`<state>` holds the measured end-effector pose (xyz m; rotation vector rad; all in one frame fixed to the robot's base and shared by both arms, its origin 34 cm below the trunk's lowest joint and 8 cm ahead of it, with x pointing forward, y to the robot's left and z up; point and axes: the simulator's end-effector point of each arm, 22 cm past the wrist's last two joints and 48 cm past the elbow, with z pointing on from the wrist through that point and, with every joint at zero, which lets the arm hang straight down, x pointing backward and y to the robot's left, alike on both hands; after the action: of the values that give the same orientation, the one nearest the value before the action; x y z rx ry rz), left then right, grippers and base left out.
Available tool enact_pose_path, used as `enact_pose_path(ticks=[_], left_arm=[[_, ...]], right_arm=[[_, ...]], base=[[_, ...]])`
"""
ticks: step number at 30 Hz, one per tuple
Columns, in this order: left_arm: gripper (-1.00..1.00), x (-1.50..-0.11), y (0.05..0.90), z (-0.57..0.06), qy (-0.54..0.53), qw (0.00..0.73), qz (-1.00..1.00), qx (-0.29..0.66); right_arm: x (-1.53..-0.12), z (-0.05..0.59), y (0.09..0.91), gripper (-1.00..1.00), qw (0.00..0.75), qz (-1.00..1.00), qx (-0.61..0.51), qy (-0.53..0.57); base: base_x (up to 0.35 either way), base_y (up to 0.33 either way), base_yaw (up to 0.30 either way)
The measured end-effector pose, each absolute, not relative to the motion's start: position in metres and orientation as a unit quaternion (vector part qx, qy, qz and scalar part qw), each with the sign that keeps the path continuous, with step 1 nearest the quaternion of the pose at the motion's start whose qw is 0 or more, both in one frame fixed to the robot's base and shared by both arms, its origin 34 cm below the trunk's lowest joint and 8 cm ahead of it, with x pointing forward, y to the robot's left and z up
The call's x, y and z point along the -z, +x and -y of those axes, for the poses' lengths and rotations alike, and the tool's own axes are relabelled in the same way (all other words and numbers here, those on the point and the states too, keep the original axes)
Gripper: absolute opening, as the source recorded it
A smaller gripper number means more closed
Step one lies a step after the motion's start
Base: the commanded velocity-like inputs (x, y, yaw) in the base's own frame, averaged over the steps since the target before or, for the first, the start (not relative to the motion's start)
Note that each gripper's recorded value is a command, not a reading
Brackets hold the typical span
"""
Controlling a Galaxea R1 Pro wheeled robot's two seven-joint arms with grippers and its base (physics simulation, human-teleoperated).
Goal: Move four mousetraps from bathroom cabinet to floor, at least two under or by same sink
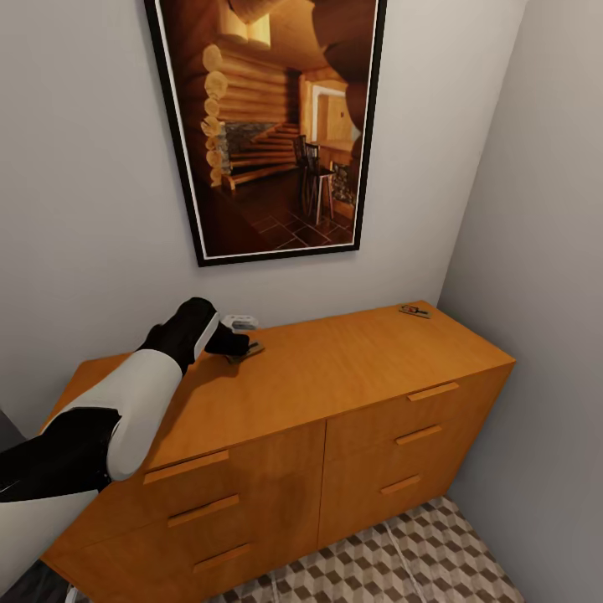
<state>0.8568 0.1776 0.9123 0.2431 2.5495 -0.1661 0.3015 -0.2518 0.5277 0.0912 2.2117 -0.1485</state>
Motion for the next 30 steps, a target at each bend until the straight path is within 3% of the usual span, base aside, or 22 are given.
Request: enact_pose_path(ticks=[30], left_arm=[[-1.0, -0.937, 0.865, -0.165, 0.096, 0.311, -0.943, 0.067]], right_arm=[[-0.528, 0.252, 0.302, -1.0, 0.446, -0.892, 0.06, 0.036]], base=[[0.0, 0.0, 0.0]])
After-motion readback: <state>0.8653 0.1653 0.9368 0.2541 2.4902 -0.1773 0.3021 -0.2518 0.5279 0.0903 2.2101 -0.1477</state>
